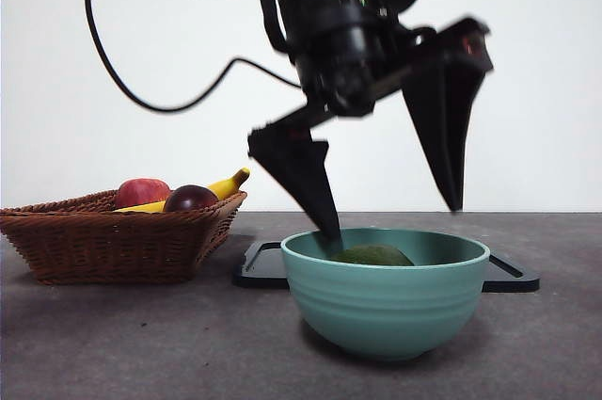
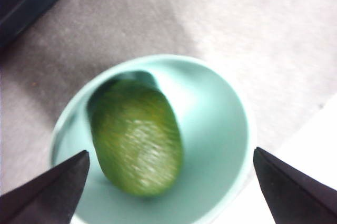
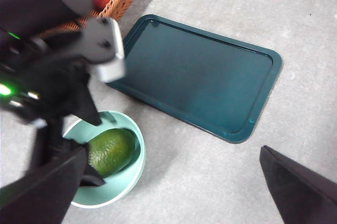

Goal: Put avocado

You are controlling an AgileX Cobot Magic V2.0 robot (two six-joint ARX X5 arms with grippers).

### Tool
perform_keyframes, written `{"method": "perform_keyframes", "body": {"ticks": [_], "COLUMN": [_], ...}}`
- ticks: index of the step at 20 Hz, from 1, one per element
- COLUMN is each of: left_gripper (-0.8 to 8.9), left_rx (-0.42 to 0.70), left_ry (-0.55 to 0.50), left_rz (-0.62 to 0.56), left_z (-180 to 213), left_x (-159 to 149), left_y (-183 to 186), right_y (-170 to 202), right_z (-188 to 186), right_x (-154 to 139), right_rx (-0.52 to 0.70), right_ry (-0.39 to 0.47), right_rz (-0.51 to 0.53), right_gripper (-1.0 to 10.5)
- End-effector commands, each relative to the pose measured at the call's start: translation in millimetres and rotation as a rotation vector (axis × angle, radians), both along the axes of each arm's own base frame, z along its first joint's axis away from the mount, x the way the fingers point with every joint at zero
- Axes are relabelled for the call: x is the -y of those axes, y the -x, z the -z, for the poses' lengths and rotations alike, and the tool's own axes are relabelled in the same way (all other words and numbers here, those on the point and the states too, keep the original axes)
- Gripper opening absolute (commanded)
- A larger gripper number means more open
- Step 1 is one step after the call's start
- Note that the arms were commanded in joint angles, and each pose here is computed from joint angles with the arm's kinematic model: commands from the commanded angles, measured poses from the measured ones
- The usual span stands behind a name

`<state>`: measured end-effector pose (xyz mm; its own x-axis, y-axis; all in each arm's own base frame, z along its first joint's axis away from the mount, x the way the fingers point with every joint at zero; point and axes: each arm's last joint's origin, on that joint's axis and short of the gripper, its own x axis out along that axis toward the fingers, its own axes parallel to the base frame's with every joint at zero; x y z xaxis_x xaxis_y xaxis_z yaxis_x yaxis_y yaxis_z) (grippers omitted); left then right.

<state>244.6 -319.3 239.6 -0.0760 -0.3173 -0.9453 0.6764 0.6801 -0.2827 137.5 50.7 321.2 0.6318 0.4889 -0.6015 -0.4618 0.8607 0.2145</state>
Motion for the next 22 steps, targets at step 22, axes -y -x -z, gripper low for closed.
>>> {"method": "perform_keyframes", "body": {"ticks": [22], "left_gripper": [4.99], "left_rx": [0.661], "left_ry": [0.288], "left_rz": [-0.021], "left_z": [-200], "left_x": [-196], "left_y": [127], "right_y": [0], "right_z": [-6], "right_x": [-1], "right_rx": [0.024], "right_ry": [-0.005], "right_rz": [-0.008], "right_gripper": [5.9]}}
